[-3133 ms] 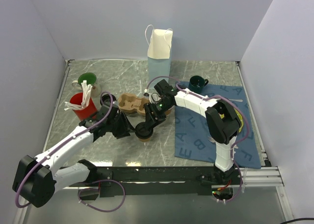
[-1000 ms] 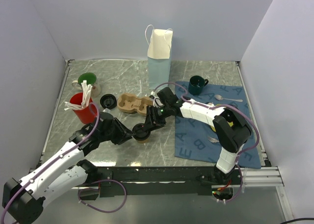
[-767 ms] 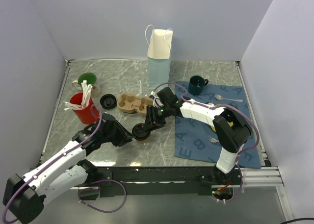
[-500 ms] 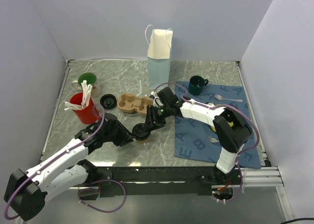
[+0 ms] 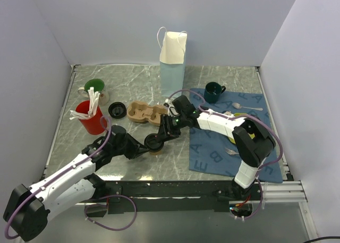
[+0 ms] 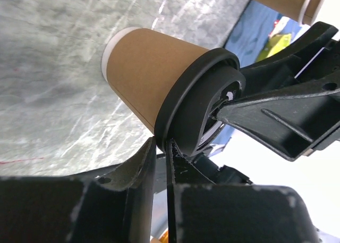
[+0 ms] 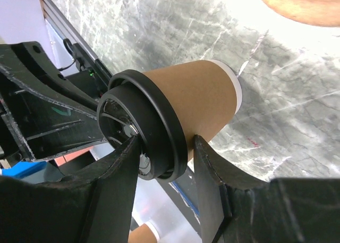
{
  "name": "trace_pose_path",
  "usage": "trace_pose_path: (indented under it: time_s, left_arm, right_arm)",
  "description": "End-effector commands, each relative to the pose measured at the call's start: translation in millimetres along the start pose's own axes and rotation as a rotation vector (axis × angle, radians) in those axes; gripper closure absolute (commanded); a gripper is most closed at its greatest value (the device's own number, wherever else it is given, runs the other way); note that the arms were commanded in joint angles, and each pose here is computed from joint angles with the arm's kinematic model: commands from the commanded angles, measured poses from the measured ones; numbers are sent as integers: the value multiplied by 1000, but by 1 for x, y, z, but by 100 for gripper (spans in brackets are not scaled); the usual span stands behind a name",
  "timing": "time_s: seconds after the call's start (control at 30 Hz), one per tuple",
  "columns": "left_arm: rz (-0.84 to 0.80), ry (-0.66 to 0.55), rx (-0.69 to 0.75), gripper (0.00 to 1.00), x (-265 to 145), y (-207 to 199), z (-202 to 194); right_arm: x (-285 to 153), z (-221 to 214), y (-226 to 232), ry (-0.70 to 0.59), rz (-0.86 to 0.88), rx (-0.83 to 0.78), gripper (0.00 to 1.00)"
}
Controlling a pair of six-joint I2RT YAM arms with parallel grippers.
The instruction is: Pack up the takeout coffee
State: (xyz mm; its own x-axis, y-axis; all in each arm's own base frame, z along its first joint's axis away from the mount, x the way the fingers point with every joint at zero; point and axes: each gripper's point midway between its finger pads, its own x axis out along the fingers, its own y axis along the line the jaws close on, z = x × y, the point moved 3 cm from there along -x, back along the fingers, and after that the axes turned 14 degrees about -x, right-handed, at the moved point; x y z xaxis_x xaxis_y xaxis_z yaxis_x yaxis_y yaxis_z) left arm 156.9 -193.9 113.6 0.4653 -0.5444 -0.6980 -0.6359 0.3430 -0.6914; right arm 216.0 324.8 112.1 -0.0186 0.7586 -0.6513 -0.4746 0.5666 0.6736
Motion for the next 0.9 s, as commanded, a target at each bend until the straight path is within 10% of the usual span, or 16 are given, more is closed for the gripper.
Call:
trace_pose_path:
  time_s: [0.0,0.5,0.87]
  left_arm:
    - [326,-34,-36,86,16,93,10]
    - [531,-71,9,84,15,150,10]
    - [91,-142,230,41,-38,-31,-4]
  right_arm:
    - [19,-40,-35,96,-130,82,62]
    - [21,-48,-45,112,-139,84,63]
    - [4,-22,-14,105,-53,-64,55]
